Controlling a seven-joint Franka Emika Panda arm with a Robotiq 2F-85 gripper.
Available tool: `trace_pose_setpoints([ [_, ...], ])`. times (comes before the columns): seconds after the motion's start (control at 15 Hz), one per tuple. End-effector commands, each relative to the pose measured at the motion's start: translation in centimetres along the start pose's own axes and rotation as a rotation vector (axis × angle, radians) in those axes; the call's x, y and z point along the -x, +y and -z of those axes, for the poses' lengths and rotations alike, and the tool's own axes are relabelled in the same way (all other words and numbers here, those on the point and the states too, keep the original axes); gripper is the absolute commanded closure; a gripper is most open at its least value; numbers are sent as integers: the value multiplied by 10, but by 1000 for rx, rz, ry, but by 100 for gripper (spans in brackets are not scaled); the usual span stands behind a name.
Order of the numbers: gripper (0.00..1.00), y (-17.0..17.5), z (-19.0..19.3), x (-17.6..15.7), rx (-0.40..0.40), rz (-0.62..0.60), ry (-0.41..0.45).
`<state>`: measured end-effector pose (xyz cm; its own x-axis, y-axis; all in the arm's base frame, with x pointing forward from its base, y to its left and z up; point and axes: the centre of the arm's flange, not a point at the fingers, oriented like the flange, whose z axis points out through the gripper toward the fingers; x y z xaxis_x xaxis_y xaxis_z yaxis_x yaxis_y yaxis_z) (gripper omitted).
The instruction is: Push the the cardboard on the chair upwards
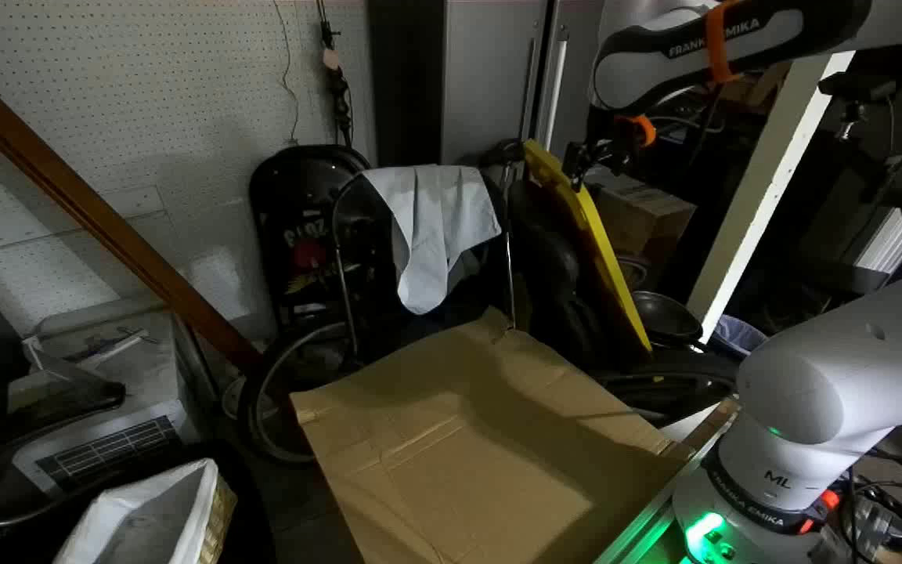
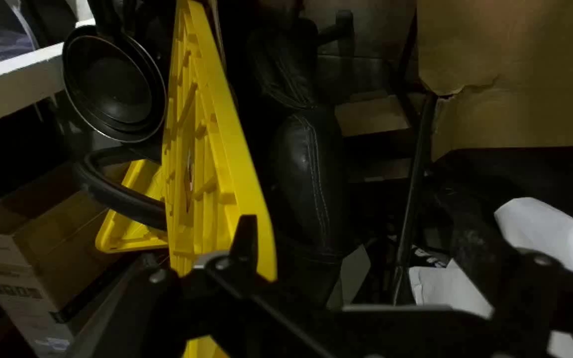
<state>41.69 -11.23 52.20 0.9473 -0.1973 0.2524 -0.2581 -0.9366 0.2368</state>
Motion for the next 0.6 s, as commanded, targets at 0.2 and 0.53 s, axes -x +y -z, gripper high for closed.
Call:
trace_pose_setpoints([
  [0.2,0,0,0,0,0,0,0],
  [0.53,0,-36,-13,-5,-49,132,1],
])
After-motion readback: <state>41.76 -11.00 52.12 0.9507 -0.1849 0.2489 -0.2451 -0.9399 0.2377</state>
